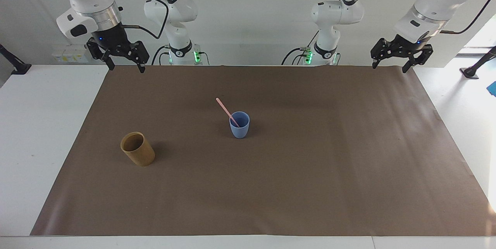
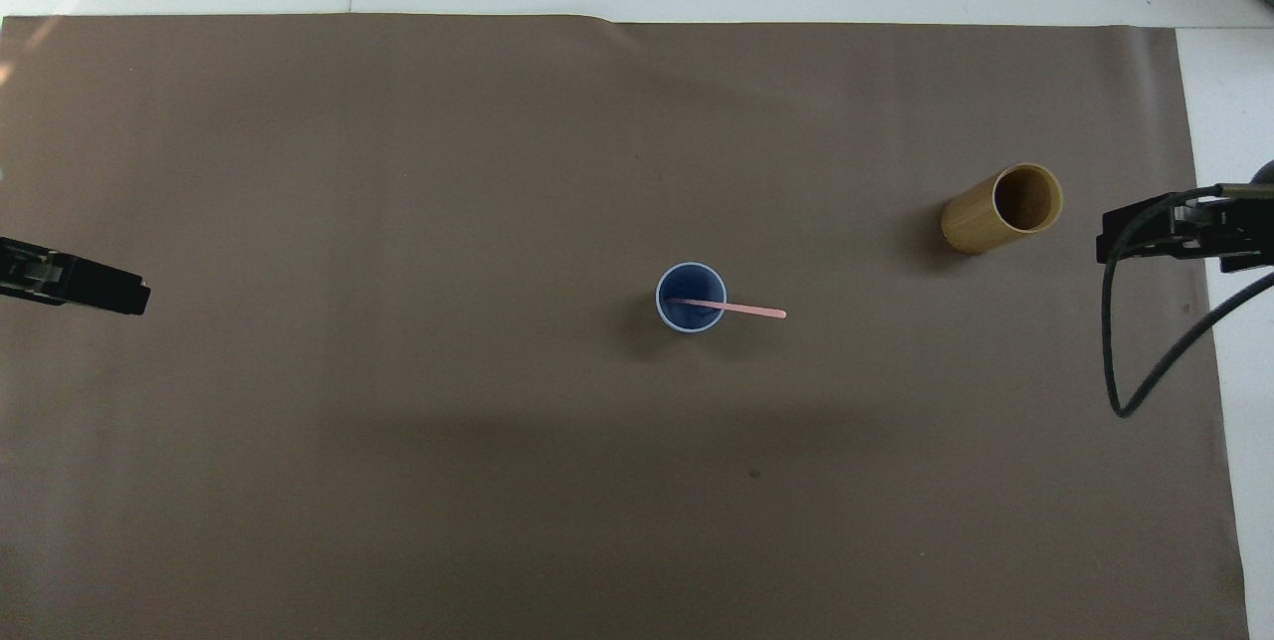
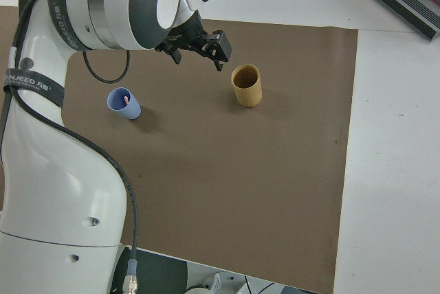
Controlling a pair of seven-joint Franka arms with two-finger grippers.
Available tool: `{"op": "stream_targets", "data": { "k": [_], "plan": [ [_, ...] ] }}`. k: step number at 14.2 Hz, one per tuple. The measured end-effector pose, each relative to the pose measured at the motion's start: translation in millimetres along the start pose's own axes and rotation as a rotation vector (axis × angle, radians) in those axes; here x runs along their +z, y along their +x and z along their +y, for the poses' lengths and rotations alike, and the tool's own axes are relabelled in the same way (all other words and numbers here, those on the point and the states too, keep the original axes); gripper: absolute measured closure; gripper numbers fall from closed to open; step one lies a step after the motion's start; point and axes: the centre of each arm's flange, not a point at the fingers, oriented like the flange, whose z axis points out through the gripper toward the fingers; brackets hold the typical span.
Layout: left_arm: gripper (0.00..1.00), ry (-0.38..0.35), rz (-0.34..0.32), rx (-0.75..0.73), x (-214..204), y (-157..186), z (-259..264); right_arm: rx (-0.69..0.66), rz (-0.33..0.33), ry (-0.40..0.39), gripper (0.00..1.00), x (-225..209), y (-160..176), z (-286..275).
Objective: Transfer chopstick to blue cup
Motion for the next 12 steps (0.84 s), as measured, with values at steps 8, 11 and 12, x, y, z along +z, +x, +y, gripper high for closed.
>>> {"op": "stream_targets", "data": {
  "k": [8, 11, 12],
  "plan": [
    [0.00, 0.000, -0.002, -0.001, 0.9, 0.3, 0.6, 0.003, -0.009, 0.010, 0.00, 5.3, -4.3, 1.2],
    [0.00, -0.001, -0.003, -0.010, 1.7, -0.3, -3.3, 0.006, -0.012, 0.010, 0.00, 7.0, -4.1, 3.0],
    [0.00, -0.002, -0.004, -0.018, 2.1, -0.9, -7.5, 0.008, -0.013, 0.010, 0.00, 7.4, -4.0, 3.9]
  ]
}}
